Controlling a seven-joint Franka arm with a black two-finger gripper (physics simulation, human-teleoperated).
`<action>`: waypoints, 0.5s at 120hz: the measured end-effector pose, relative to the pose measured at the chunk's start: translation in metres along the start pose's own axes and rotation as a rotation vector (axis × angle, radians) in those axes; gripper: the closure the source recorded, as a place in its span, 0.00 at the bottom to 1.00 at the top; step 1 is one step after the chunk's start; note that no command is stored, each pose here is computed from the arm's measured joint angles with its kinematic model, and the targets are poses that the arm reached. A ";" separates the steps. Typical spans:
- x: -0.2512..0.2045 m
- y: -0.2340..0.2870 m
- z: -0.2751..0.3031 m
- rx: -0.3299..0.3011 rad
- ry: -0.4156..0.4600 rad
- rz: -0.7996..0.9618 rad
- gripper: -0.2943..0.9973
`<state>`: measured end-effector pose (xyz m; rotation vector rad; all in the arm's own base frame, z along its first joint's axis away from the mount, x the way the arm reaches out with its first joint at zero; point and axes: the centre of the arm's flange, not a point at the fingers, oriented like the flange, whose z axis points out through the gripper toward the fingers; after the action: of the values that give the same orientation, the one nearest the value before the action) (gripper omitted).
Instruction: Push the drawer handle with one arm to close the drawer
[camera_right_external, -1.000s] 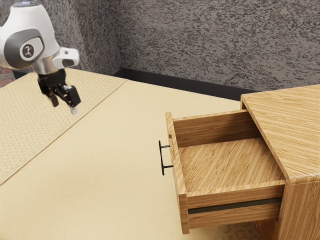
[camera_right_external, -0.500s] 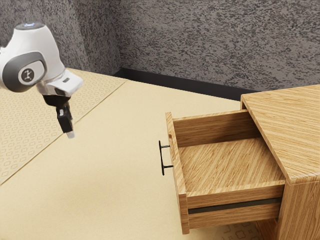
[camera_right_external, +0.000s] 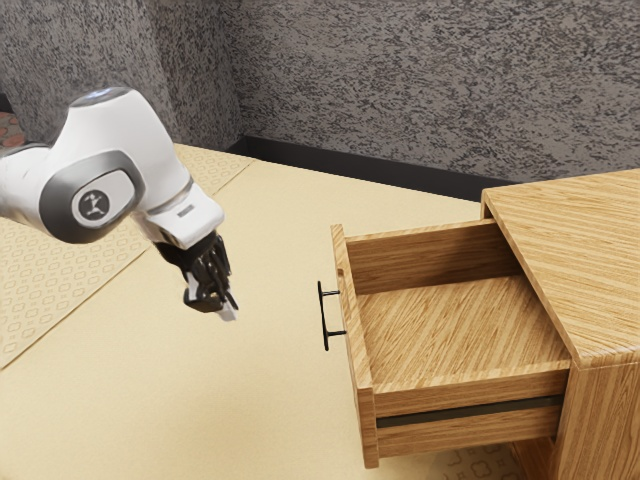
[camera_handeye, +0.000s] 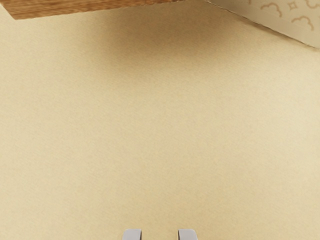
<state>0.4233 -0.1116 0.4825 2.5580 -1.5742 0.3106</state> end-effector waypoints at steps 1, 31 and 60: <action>0.001 0.001 0.000 -0.001 0.000 -0.003 0.77; 0.025 0.021 0.008 -0.029 0.010 -0.104 0.82; 0.063 0.037 0.012 -0.027 0.007 -0.128 0.83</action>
<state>0.4191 -0.1853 0.4859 2.6190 -1.3951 0.2824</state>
